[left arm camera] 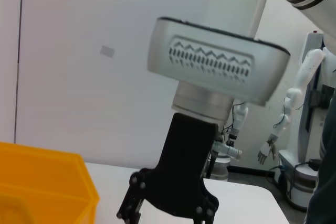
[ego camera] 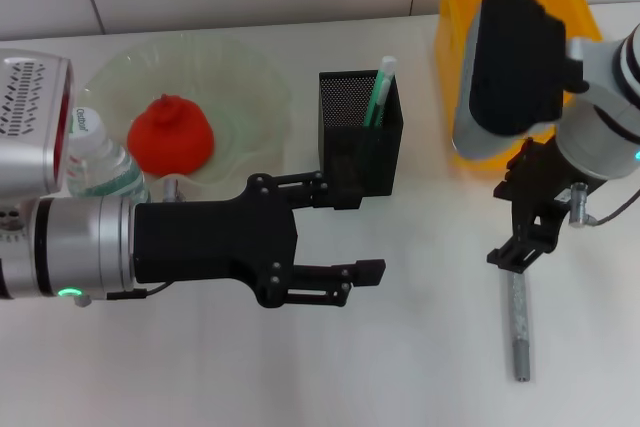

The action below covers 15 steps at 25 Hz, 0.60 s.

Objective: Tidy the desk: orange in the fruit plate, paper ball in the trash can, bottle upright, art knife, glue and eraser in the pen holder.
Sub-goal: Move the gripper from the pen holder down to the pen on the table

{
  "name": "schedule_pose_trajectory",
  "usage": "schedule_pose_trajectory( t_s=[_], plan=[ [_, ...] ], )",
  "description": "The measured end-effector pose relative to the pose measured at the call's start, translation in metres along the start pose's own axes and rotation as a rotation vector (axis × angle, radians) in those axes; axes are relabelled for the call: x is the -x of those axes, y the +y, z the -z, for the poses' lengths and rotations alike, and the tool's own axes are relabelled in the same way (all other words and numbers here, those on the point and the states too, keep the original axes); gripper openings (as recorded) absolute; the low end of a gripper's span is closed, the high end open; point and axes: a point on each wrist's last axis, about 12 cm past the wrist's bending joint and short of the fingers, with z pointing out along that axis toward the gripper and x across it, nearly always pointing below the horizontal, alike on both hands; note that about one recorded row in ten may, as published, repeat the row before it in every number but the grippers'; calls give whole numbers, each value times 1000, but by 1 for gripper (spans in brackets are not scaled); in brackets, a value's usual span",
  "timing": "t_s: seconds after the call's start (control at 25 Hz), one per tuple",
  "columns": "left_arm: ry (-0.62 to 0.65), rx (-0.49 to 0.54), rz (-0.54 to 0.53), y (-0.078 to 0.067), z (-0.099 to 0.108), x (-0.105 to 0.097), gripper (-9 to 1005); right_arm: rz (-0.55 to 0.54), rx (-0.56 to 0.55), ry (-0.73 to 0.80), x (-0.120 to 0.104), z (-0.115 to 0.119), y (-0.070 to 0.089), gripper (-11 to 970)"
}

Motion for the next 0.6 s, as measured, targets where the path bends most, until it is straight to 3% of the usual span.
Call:
schedule_pose_trajectory(
  t_s=[0.4,0.6],
  plan=[
    [-2,2,18,0,0,-3,787,-237,81,19,-1,5,15,757],
    [-1,-2,18,0,-1,-3,787,-362,148,-36,-7,11,13,757]
  ],
)
